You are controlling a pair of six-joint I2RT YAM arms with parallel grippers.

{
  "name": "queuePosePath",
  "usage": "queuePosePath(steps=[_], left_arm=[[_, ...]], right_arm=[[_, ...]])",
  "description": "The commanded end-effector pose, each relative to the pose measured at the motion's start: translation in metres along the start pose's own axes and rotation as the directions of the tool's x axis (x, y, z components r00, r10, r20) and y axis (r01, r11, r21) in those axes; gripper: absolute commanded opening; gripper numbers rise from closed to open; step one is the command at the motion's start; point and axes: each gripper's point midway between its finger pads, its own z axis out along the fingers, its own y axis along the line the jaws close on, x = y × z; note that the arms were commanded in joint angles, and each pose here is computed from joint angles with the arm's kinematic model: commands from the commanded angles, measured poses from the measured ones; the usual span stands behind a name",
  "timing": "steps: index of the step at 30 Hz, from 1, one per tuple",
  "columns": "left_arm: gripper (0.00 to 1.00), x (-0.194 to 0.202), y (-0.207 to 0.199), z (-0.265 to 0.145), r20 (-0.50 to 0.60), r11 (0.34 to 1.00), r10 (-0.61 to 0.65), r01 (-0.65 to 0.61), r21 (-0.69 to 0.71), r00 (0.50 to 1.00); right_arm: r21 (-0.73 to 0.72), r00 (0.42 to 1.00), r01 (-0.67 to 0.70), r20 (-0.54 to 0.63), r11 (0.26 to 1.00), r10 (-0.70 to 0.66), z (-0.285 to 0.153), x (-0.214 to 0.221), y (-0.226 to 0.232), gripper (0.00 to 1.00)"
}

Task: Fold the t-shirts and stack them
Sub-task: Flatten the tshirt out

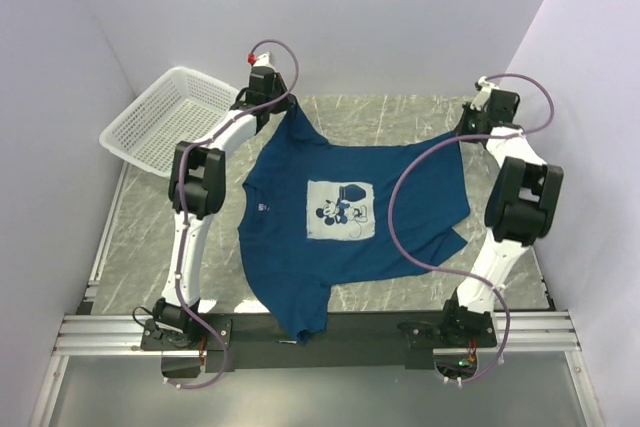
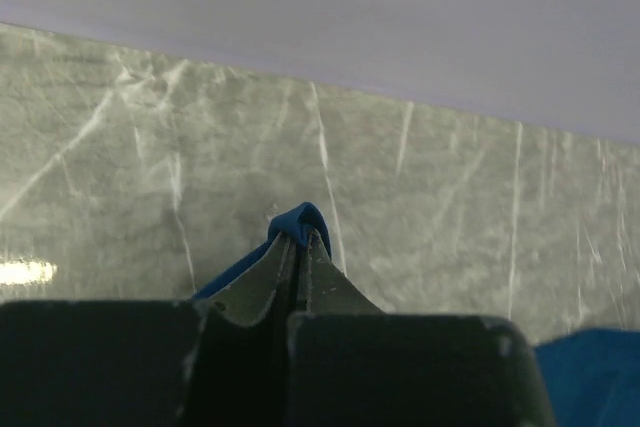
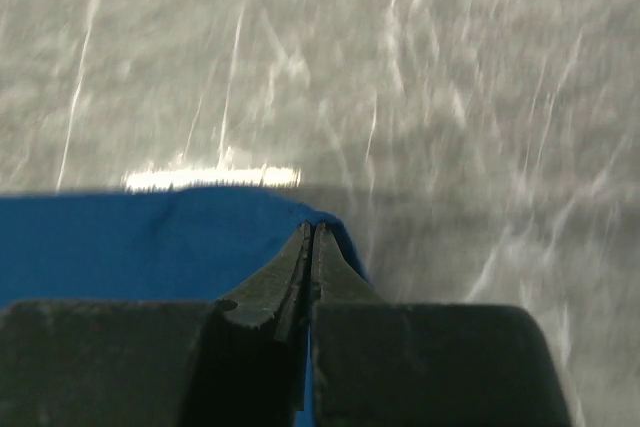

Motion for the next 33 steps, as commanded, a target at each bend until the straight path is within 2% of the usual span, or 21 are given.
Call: queuePosePath(steps=[1,5,9,15,25,29,33], left_arm=[[0.0,-0.089,-0.033,-0.011,0.197,0.996,-0.074,0.061,0.072,0.978],[0.01,-0.098,-0.018,-0.006,0.232,0.993,-0.112,0.102,0.051,0.966],[0.0,-0.109,-0.004,-0.016,0.268,0.995,-0.096,0.094,0.019,0.959],[0.01,-0.131,-0.01,-0.033,0.292,0.996,-0.082,0.071,0.049,0.953],[0.0,-0.123,-0.029,-0.04,0.247,0.99,-0.045,0.011,0.14,0.968],[0.0,-0.121,-0.04,-0.06,0.239,0.982,-0.033,-0.013,0.191,0.971],[0.0,-0.104,-0.039,-0.075,0.207,0.977,-0.021,-0.024,0.213,0.978]], right_arm=[[0.078,0.987,0.047,0.148,0.996,-0.058,0.006,-0.071,-0.006,0.0],[0.083,0.991,0.031,0.124,0.996,-0.041,0.024,-0.071,-0.011,0.0],[0.072,0.99,0.026,0.136,0.997,-0.036,0.027,-0.078,-0.011,0.0],[0.039,0.988,0.027,0.149,0.999,-0.032,0.028,-0.091,-0.005,0.0],[-0.017,0.988,0.015,0.153,1.0,-0.012,0.024,-0.09,0.005,0.0],[-0.022,0.987,0.011,0.161,1.0,-0.007,0.018,-0.089,0.001,0.0],[-0.021,0.986,-0.008,0.166,1.0,0.012,0.011,-0.087,-0.009,0.0]])
